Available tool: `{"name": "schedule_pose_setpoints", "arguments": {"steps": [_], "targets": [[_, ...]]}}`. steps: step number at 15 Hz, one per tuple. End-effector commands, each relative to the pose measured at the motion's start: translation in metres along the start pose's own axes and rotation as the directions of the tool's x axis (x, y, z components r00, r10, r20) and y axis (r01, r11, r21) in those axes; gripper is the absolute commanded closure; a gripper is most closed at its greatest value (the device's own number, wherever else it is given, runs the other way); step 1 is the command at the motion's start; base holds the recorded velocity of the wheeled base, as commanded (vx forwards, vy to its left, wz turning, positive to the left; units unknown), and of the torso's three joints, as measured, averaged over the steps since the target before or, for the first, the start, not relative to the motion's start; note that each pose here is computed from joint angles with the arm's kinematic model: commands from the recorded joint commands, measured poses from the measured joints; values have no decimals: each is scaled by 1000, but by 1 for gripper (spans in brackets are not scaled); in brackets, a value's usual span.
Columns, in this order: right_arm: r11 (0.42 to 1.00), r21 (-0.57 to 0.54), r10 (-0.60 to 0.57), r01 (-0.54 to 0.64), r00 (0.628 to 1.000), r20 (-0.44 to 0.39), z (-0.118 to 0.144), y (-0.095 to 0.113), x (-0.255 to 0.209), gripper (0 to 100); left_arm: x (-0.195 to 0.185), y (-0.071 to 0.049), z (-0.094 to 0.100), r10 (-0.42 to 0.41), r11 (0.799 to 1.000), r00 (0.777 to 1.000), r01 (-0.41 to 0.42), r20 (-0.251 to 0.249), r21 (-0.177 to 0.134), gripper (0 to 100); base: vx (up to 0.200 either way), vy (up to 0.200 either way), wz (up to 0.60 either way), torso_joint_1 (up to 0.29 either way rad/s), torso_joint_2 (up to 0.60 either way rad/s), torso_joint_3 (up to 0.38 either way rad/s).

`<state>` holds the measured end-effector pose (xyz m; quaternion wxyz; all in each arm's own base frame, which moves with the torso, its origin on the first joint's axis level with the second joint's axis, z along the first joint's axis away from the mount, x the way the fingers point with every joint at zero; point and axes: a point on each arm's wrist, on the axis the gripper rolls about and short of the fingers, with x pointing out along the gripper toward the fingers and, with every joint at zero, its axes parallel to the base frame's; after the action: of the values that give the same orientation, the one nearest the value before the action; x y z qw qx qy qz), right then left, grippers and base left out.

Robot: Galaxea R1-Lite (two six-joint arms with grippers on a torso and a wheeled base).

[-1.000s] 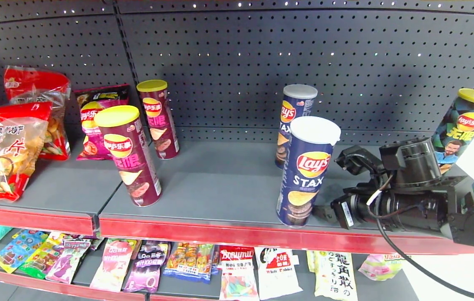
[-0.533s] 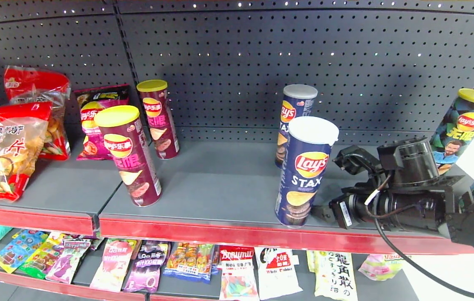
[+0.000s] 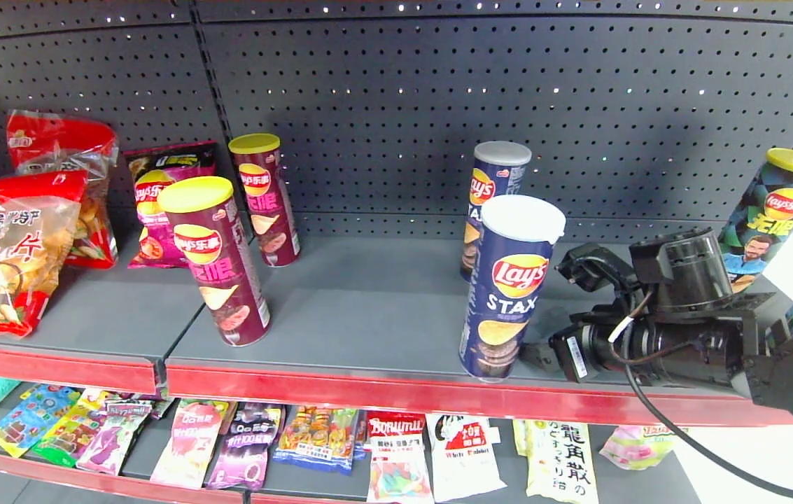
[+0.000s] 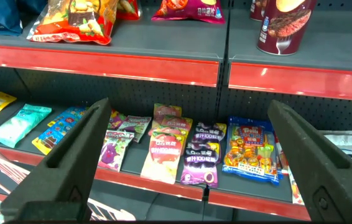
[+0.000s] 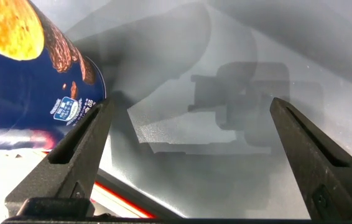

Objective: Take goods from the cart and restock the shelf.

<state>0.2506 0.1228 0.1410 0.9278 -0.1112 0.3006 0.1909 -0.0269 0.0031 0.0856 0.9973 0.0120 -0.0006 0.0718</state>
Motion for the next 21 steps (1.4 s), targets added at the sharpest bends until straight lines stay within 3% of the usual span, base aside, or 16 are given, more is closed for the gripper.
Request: {"name": "schedule_pose_setpoints", "arguments": {"steps": [1, 14, 18, 21], "targets": [[1000, 0, 0, 0, 1000, 2, 0, 0, 0, 0, 0, 0, 0, 1, 1000, 1000, -1, -1, 0, 0, 0, 0, 0, 0, 0, 0], [1000, 0, 3, -3, 1000, -1, -1, 2, -1, 0, 0, 0, 0, 1, 1000, 1000, -1, -1, 0, 0, 0, 0, 0, 0, 0, 0], [997, 20, -76, 74, 993, 93, 7, -5, -36, 0, 0, 0, 0, -6, 1000, 1000, 6, -3, 2, 0, 0, 0, 0, 0, 0, 0], [997, 28, -81, 77, 977, 195, -7, -7, -89, 0, 0, 0, 0, -19, 1000, 1000, 19, -4, 2, 0, 0, 0, 0, 0, 0, 0]]}}
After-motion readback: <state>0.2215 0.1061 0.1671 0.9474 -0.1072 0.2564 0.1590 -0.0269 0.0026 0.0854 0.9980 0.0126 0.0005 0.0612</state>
